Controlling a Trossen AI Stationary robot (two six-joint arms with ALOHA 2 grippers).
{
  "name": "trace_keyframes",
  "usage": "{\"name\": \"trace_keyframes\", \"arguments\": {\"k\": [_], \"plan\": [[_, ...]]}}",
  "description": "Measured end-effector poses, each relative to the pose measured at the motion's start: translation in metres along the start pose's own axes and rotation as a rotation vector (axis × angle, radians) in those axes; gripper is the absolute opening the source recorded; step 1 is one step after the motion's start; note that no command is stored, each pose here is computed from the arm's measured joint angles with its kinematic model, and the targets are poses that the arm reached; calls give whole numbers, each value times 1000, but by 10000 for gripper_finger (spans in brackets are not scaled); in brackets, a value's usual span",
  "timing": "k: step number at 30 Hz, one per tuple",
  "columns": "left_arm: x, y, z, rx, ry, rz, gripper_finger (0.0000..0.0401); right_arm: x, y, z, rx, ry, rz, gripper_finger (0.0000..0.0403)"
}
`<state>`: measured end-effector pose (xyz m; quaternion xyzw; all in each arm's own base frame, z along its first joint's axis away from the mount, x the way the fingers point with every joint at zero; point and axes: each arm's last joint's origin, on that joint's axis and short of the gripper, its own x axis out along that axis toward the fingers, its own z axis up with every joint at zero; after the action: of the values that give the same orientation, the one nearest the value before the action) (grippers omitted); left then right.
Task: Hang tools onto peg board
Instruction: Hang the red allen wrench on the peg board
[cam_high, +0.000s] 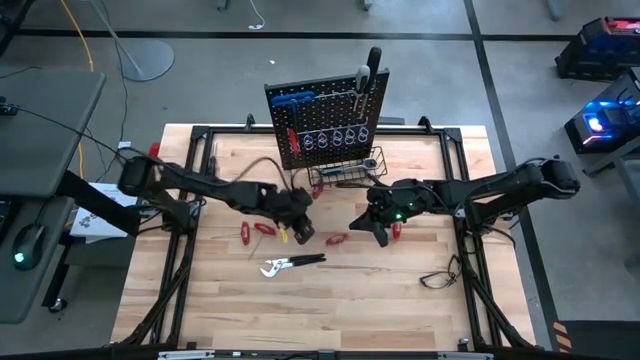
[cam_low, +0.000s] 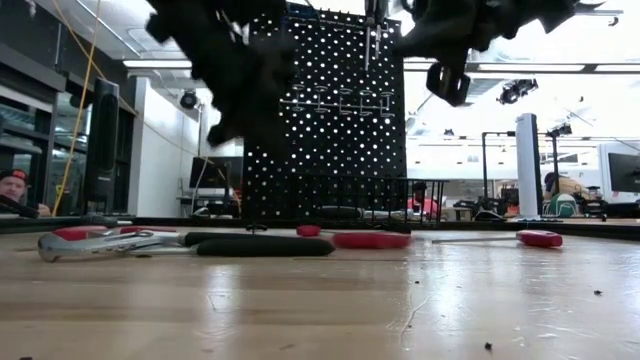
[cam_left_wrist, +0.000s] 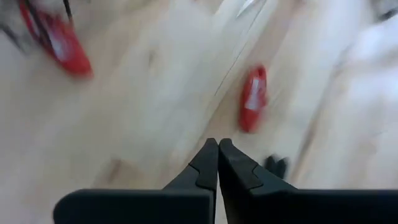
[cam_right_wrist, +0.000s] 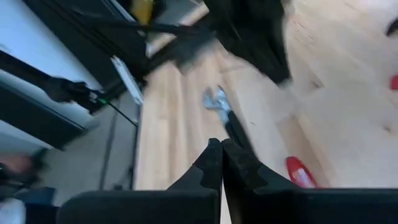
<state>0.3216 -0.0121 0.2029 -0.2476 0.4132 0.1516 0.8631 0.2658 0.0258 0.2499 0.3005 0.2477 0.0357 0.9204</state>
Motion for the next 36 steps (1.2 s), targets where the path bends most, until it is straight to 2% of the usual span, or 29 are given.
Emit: {"name": "trace_keyframes", "arguments": {"k": [5, 10, 12, 15, 18, 20, 23, 27, 29, 32, 36], "plan": [[-57, -3, 11, 19, -134, -65, 0, 26, 13, 10, -144, 85, 12, 0], [-116, 2, 9, 5, -262, -54, 0, 60, 21, 9, -280, 329, -86, 10], [-137, 5, 6, 1, -300, -78, 0, 68, 28, 8, -368, 410, -108, 29], [-161, 10, 4, -1, -364, -118, 0, 80, 31, 3, -456, 505, -184, 79], [-172, 10, 5, 23, -410, -143, 0, 88, 34, 8, -429, 512, -289, 140], [-172, 9, 5, 56, -419, -143, 0, 92, 33, 14, -315, 510, -350, 178], [-168, 5, 6, 109, -426, -135, 0, 95, 29, 22, -2, 486, -452, 218], [-160, -2, 6, 165, -418, -138, 0, 94, 25, 27, 529, 395, -571, 227], [-157, -4, 6, 175, -421, -146, 0, 94, 27, 21, 738, 364, -644, 226], [-152, -7, 5, 179, -402, -146, 0, 92, 37, 9, 947, 317, -729, 225], [-150, -10, 3, 186, -391, -151, 0, 90, 46, -9, 1156, 210, -846, 224]]}}
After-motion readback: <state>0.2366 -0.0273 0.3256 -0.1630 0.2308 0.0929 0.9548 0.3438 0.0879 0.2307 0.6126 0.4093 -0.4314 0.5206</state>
